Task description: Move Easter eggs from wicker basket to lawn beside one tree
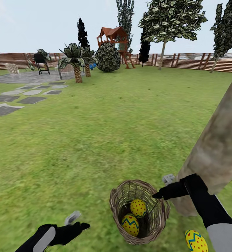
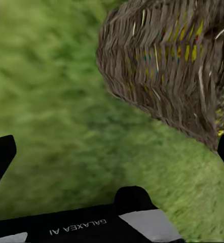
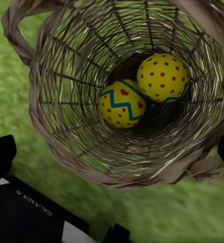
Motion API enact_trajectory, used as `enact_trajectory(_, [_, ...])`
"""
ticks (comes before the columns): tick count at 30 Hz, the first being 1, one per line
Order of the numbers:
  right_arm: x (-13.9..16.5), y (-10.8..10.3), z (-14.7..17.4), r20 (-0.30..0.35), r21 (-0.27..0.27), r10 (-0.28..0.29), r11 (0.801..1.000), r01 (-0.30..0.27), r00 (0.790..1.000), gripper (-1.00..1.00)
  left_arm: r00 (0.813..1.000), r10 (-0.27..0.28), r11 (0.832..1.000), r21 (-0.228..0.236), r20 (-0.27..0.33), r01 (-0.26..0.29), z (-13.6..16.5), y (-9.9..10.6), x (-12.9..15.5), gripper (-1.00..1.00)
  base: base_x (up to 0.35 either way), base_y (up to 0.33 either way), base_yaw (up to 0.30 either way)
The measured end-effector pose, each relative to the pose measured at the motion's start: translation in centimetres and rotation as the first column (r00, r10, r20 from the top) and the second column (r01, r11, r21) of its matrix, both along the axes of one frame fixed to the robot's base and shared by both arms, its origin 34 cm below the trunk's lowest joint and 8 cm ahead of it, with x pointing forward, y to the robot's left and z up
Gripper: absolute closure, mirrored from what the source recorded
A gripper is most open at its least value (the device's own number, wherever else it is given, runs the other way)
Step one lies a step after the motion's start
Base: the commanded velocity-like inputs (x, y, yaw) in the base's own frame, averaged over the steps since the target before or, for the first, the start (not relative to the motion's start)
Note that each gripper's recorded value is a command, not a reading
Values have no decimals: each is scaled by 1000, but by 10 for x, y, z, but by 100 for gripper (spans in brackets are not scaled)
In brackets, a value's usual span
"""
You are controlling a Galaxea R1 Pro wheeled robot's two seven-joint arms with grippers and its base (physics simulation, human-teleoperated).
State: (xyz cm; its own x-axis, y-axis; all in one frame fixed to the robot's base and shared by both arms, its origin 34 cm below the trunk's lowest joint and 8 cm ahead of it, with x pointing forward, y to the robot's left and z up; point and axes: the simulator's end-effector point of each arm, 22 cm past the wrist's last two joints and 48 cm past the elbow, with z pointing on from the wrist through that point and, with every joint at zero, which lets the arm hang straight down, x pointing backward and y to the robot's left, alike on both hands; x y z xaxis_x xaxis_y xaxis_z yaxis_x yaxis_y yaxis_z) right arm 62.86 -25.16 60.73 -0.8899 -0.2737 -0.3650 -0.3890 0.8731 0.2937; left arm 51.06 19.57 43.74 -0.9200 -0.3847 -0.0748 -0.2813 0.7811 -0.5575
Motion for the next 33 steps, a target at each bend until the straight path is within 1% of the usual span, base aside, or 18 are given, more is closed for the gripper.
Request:
enact_trajectory(1, [1,-2,-1,4,-13,-4,1000,4,1000,-100,1000,2,998,-59,18,-1,6,0,0,-100,0,0,0])
enact_trajectory(3, [3,0,-2,8,-22,-7,1000,7,1000,-100,1000,15,994,-105,25,-12,9,3,-2,-100,0,0,0])
enact_trajectory(4, [4,7,-4,14,-26,-9,1000,10,1000,-100,998,47,990,-132,46,-41,13,16,2,-100,0,0,0])
enact_trajectory(6, [9,10,-8,29,-58,-20,998,21,999,-100,993,84,982,-176,88,-67,22,32,9,-100,0,0,0])
enact_trajectory(7, [10,10,-9,36,-74,-24,997,27,999,-100,991,91,978,-196,96,-71,24,33,8,-100,0,0,0])
enact_trajectory(8, [13,10,-11,45,-97,-28,995,33,999,-100,990,100,971,-229,104,-74,28,34,7,-100,0,0,0])
enact_trajectory(9, [14,12,-12,51,-111,-29,993,35,998,-100,988,105,965,-252,111,-75,31,34,7,-100,0,0,0])
enact_trajectory(10, [17,19,-14,62,-131,-28,991,36,998,-100,985,115,955,-288,125,-75,37,37,7,-100,0,0,0])
enact_trajectory(13, [22,29,-16,83,-166,-28,985,41,996,-100,982,124,943,-324,143,-71,46,44,8,-100,0,0,0])
enact_trajectory(17, [29,32,-18,115,-223,-46,972,71,992,-100,980,138,929,-362,145,-77,51,47,4,-100,0,0,0])
enact_trajectory(18, [30,33,-21,124,-249,-55,965,85,991,-100,978,142,923,-378,150,-75,54,48,4,-100,0,0,0])
enact_trajectory(20, [32,34,-26,134,-293,-71,950,108,988,-100,976,145,916,-395,164,-70,60,54,5,-100,0,0,0])
enact_trajectory(22, [32,29,-34,144,-347,-86,929,131,986,-100,971,150,902,-427,184,-59,70,56,7,-100,0,0,0])
enact_trajectory(23, [30,29,-41,146,-376,-83,917,133,986,-100,969,158,890,-452,190,-57,75,57,5,-100,0,0,0])
enact_trajectory(25, [26,35,-52,140,-396,-69,911,120,988,-100,967,171,876,-478,187,-62,78,59,1,-100,46,0,0])
enact_trajectory(27, [20,36,-62,127,-417,-61,902,110,990,-100,965,181,868,-492,188,-67,80,63,-1,-100,177,7,0])
enact_trajectory(29, [15,42,-69,113,-421,-56,902,99,992,-100,963,184,869,-490,196,-67,81,68,-2,-100,166,25,0])
enact_trajectory(33, [12,52,-72,106,-418,-43,905,84,993,-100,962,185,870,-488,201,-65,81,70,-2,-100,43,6,0])
